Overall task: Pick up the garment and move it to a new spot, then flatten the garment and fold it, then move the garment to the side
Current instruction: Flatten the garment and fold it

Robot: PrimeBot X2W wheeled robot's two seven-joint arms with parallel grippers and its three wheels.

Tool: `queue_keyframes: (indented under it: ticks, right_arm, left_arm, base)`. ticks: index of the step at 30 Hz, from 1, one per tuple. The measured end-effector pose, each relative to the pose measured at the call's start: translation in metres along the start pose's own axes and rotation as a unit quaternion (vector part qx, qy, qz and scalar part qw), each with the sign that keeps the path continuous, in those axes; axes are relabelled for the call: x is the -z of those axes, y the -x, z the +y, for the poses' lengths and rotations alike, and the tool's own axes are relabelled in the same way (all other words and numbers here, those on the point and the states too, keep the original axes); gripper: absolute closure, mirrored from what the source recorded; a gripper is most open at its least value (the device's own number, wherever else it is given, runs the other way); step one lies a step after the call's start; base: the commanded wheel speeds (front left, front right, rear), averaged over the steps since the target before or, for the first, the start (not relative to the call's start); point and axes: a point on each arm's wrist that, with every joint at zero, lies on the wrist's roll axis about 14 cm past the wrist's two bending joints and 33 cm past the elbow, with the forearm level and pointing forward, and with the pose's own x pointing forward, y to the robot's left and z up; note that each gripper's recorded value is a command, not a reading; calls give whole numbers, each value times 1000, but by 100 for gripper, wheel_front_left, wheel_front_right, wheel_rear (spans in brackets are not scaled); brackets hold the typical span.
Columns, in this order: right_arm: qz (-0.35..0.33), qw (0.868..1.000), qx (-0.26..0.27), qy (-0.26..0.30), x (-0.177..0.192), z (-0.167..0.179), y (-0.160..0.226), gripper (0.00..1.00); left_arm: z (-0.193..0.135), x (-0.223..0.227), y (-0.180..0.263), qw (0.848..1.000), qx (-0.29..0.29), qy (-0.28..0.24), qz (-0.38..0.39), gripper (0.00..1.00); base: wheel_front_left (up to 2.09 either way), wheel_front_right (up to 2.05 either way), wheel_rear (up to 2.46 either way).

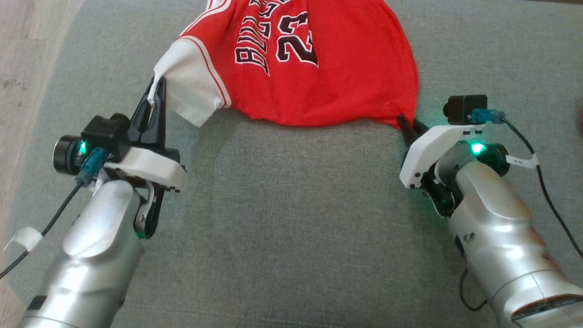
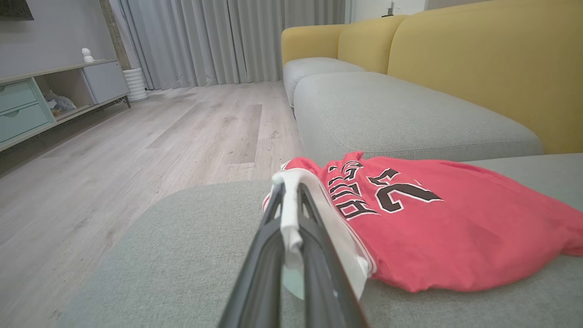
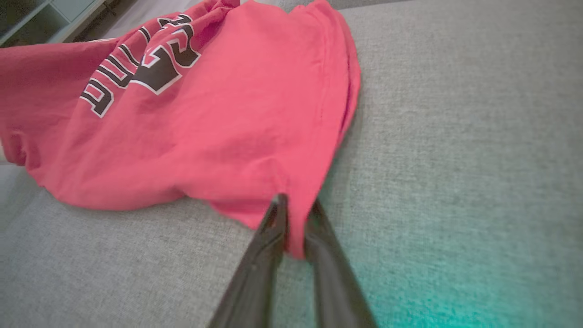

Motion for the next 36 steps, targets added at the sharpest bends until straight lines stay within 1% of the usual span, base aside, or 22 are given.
queue_keyframes:
  ticks: [4,8,12,14,16,21,23,29,32,35,36]
  right_arm:
    - [-12,1000,13,-7,-1,-7,5,100]
    - [-28,999,39,-15,-2,-22,18,100]
    - [-50,996,74,-23,-7,-43,36,100]
    - [-67,993,96,-27,-12,-57,53,100]
    - [-69,991,106,-33,-6,-62,64,100]
    - [-51,989,126,-52,33,-68,92,100]
    - [-51,989,130,-55,42,-68,102,100]
    - [-72,986,136,-68,54,-66,126,100]
    - [-75,985,138,-77,65,-64,135,100]
    - [-86,983,140,-87,68,-63,141,100]
    - [-94,982,141,-87,65,-64,143,63]
  left_arm:
    - [1,1,2,1000,-3,-3,4,100]
    - [3,1,7,1000,-7,-11,6,100]
    - [3,10,19,1000,-7,-20,21,100]
    - [-1,20,31,999,-2,-24,36,100]
    - [-8,29,41,998,7,-26,50,100]
    - [-28,55,71,995,37,-28,91,100]
    - [-36,64,84,993,47,-27,101,100]
    - [-53,73,114,992,58,-24,111,100]
    - [-58,72,125,992,57,-21,109,100]
    - [-62,74,132,992,59,-15,113,100]
    - [-61,75,134,992,56,-13,116,100]
  base:
    - [0,0,0]
    - [0,0,0]
    - [0,0,0]
    - [0,0,0]
    - [0,0,0]
    - [0,0,0]
    - [0,0,0]
    - [0,0,0]
    - [0,0,0]
    - [0,0,0]
    - [0,0,0]
